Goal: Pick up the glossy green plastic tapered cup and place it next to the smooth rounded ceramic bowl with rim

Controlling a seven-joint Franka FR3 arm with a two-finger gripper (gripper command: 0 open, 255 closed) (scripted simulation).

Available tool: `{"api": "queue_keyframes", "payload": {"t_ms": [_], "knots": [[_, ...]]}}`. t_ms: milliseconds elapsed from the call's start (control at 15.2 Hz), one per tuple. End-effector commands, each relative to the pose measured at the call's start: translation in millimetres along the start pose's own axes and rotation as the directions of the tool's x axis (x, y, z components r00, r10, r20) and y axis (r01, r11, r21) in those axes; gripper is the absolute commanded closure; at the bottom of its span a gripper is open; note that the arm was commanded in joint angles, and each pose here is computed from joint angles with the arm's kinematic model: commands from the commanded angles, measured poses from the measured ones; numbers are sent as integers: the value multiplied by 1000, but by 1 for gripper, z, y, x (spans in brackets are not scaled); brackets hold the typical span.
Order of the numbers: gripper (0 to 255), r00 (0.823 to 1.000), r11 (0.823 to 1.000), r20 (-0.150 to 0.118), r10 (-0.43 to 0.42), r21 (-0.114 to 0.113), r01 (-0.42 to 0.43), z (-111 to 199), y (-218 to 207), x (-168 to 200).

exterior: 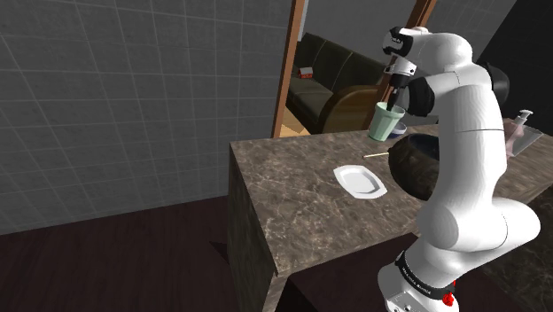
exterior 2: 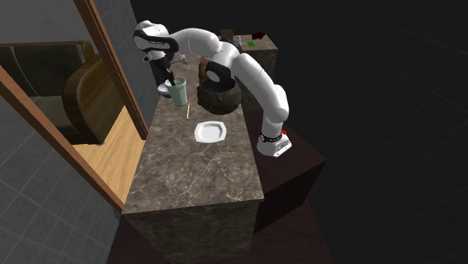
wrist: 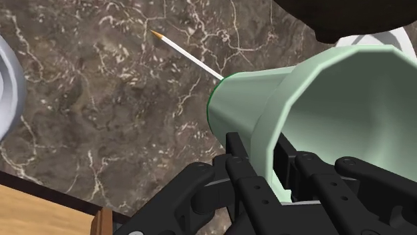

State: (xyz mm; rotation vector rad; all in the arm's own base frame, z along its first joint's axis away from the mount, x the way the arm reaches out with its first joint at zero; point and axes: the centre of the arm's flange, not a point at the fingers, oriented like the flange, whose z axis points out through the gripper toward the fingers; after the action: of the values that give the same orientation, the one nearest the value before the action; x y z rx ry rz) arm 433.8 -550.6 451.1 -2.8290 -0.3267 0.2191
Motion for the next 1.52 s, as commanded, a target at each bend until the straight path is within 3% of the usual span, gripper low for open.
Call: {"api": "queue_keyframes", "payload": {"t_ms": [0, 792, 1320, 1386, 1452], "knots": [[255, 1000, 1000, 0, 0, -1, 0, 9, 2, 1], [255, 1000, 1000, 0, 0, -1, 0, 69, 20, 9], [255, 1000, 1000, 0, 0, -1, 0, 72, 21, 9], [0, 1000, 1000, 0, 0, -1, 0, 73, 21, 9], [0, 1000, 1000, 0, 0, -1, 0, 73, 21, 9]]}}
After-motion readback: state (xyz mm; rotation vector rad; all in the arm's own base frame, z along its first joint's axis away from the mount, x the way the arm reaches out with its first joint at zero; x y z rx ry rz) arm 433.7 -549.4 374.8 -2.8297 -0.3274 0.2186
